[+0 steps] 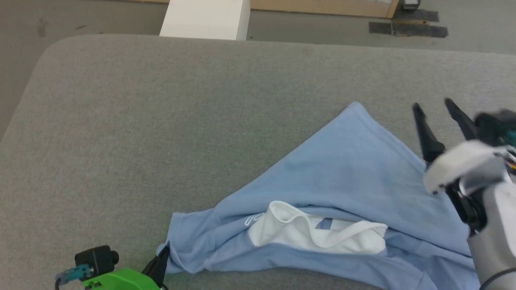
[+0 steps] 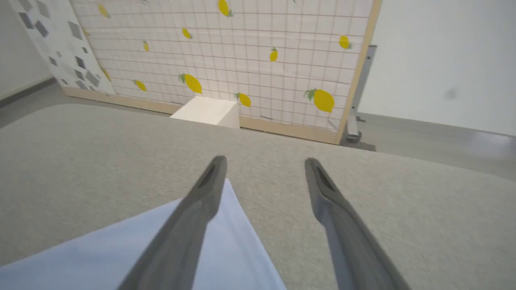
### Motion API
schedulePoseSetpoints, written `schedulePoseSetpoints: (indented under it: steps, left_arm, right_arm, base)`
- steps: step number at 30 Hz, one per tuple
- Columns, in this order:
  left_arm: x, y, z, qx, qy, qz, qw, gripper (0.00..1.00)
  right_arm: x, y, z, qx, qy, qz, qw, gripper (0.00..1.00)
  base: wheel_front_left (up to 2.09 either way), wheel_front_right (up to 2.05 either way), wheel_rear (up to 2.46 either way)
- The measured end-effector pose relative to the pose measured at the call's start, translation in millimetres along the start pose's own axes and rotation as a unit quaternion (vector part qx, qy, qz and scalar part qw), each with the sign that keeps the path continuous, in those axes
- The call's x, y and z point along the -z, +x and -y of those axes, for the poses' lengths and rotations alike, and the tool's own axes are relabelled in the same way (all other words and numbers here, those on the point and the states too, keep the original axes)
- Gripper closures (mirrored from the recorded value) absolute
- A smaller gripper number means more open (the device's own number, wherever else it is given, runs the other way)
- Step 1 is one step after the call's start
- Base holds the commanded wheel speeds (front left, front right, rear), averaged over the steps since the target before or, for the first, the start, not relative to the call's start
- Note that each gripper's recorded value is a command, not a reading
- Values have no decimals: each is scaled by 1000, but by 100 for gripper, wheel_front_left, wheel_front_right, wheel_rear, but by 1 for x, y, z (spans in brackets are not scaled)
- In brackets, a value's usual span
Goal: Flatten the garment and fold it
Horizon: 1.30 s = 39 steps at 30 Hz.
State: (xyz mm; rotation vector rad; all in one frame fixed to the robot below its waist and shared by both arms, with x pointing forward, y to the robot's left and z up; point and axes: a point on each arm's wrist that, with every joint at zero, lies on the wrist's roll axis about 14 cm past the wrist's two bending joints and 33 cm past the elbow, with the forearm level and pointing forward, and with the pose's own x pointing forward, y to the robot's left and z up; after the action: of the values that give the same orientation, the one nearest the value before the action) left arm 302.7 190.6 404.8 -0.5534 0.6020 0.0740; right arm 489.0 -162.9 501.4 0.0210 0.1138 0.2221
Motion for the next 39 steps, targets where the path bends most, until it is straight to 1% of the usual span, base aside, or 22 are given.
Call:
schedulePoseSetpoints:
  steps: [3, 5, 8, 10, 14, 20, 21, 22, 23, 24, 25, 26, 28, 34, 37, 39]
  left_arm:
    - [-1, 4, -3, -8, -5, 1, 1000, 100]
    - [0, 7, -5, -10, -9, 2, 1000, 100]
    - [2, 10, -8, -18, -16, 1, 1000, 100]
    - [5, 10, -12, -25, -20, 0, 999, 100]
    - [9, 11, -20, -40, -33, -1, 999, 100]
    - [12, 13, -29, -55, -41, 0, 998, 100]
    - [13, 13, -29, -56, -41, 0, 998, 100]
    - [13, 14, -30, -56, -43, -1, 998, 100]
    - [13, 14, -30, -56, -44, -1, 997, 100]
    - [13, 14, -30, -56, -45, 0, 997, 100]
    - [14, 14, -30, -56, -45, 0, 997, 100]
    - [14, 14, -30, -55, -45, 1, 997, 100]
    - [13, 14, -29, -53, -44, 2, 998, 100]
    - [6, 7, -26, -41, -36, 14, 998, 100]
    - [4, 1, -25, -38, -31, 22, 999, 100]
    - [-2, -2, -22, -31, -22, 33, 999, 100]
  right_arm:
    - [13, 29, -22, -45, -12, -37, 998, 0]
    - [21, 45, -31, -63, -24, -64, 996, 0]
    - [44, 64, -39, -78, -35, -130, 988, 0]
    - [60, 73, -45, -87, -39, -176, 980, 0]
    - [91, 85, -55, -100, -48, -267, 957, 0]
    - [124, 92, -61, -103, -54, -367, 923, 0]
    - [126, 93, -60, -101, -55, -380, 918, 16]
    - [127, 95, -60, -99, -57, -395, 912, 52]
    - [128, 95, -60, -97, -59, -408, 906, 67]
    - [127, 95, -59, -96, -62, -413, 904, 81]
    - [126, 96, -59, -94, -62, -413, 904, 100]
    - [123, 96, -59, -92, -62, -409, 906, 100]
    - [120, 95, -58, -89, -54, -392, 914, 100]
    - [105, 74, -56, -83, -23, -280, 956, 100]
    - [88, 58, -53, -75, -3, -215, 974, 100]
    - [77, 45, -44, -62, 6, -177, 982, 100]
  base:
    - [0, 0, 0]
    - [0, 0, 0]
    - [0, 0, 0]
    - [0, 0, 0]
    - [0, 0, 0]
    - [0, 0, 0]
    - [0, 0, 0]
    - [0, 0, 0]
    - [0, 0, 0]
    - [0, 0, 0]
    - [0, 0, 0]
    - [0, 0, 0]
    - [0, 0, 0]
    - [0, 0, 0]
    - [0, 0, 0]
    - [0, 0, 0]
